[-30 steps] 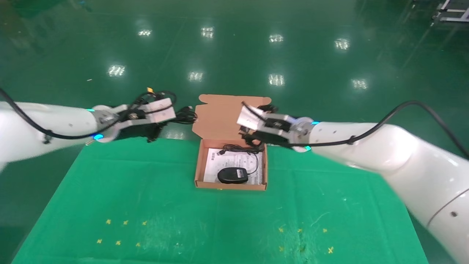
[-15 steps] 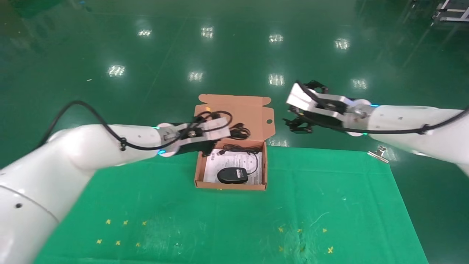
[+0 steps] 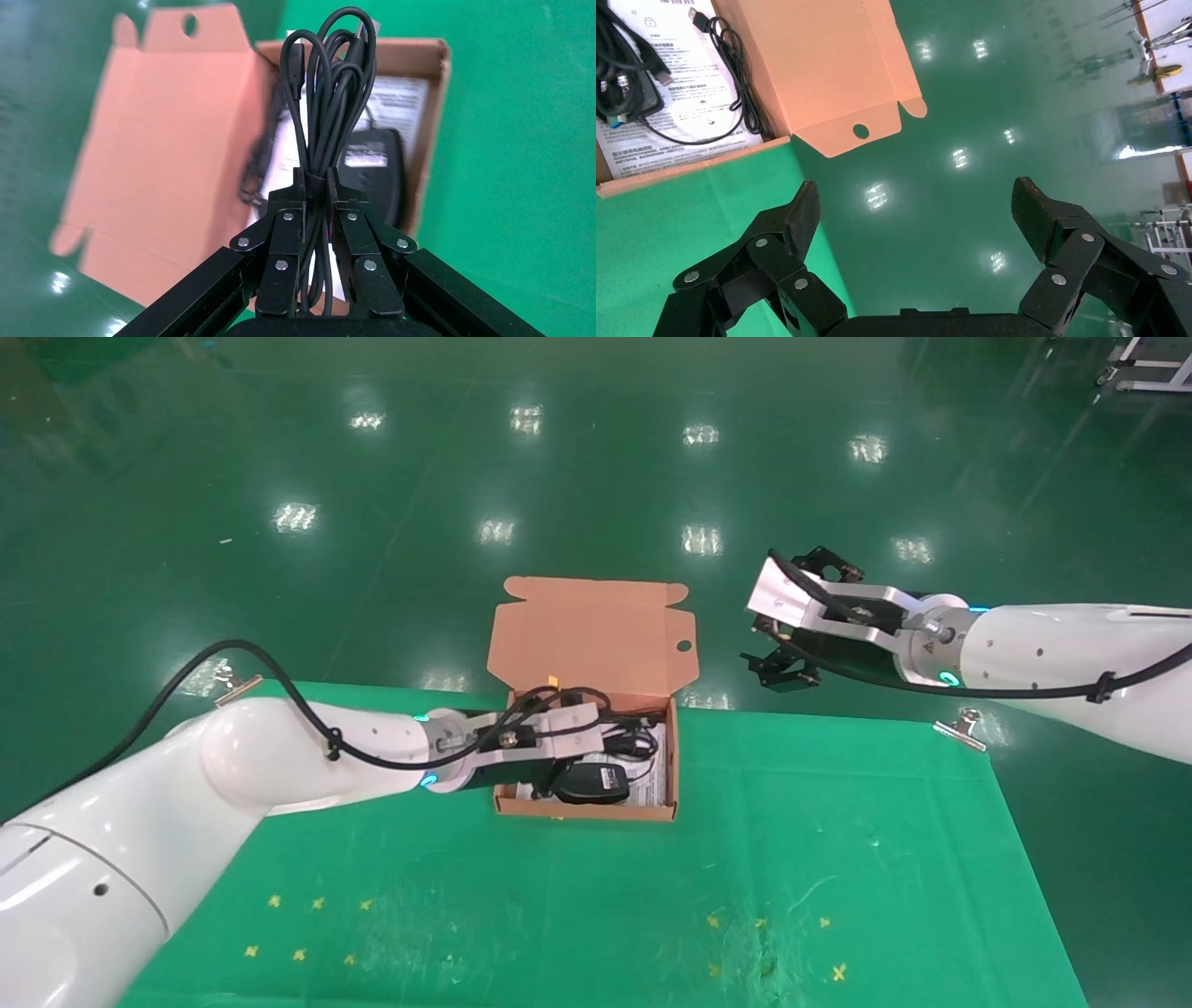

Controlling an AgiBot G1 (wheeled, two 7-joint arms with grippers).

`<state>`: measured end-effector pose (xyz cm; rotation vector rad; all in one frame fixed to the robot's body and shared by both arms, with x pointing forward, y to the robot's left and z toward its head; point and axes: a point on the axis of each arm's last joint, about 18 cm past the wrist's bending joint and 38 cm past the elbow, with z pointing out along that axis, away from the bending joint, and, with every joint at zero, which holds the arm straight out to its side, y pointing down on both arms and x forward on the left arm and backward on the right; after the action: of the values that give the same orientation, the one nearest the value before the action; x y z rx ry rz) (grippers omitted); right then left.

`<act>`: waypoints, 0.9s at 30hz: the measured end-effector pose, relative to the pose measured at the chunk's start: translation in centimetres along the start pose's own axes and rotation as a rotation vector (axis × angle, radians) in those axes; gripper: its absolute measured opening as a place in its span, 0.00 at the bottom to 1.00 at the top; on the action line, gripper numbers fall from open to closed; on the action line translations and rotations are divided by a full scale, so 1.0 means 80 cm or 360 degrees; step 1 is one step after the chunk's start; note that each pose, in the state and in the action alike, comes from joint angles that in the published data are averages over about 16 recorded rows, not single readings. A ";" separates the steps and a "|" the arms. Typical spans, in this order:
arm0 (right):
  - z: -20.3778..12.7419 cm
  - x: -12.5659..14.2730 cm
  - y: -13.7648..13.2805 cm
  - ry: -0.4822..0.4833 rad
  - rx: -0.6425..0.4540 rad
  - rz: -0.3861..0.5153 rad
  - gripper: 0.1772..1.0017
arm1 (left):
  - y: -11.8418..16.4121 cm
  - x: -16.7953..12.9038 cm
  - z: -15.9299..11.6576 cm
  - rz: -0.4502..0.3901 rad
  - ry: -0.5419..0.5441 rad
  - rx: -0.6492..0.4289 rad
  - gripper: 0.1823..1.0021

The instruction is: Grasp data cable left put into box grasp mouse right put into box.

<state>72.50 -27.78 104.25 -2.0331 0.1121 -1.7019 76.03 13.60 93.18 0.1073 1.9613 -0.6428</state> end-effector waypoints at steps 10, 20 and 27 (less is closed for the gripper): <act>-0.002 -0.001 0.000 0.0002 -0.0007 -0.0005 1.00 | 0.001 0.005 0.001 -0.0033 0.0030 0.0004 0.08; -0.007 0.012 -0.004 0.0038 0.0004 -0.0032 1.00 | 0.002 -0.019 -0.016 -0.0071 -0.0032 0.0031 0.20; -0.023 0.040 -0.015 0.0089 0.0002 -0.0147 1.00 | 0.000 -0.067 -0.046 -0.0156 -0.0163 0.0076 0.34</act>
<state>71.21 -28.43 107.85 -2.0182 0.0361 -1.8150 75.57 16.48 99.02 0.0071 1.8617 -0.7450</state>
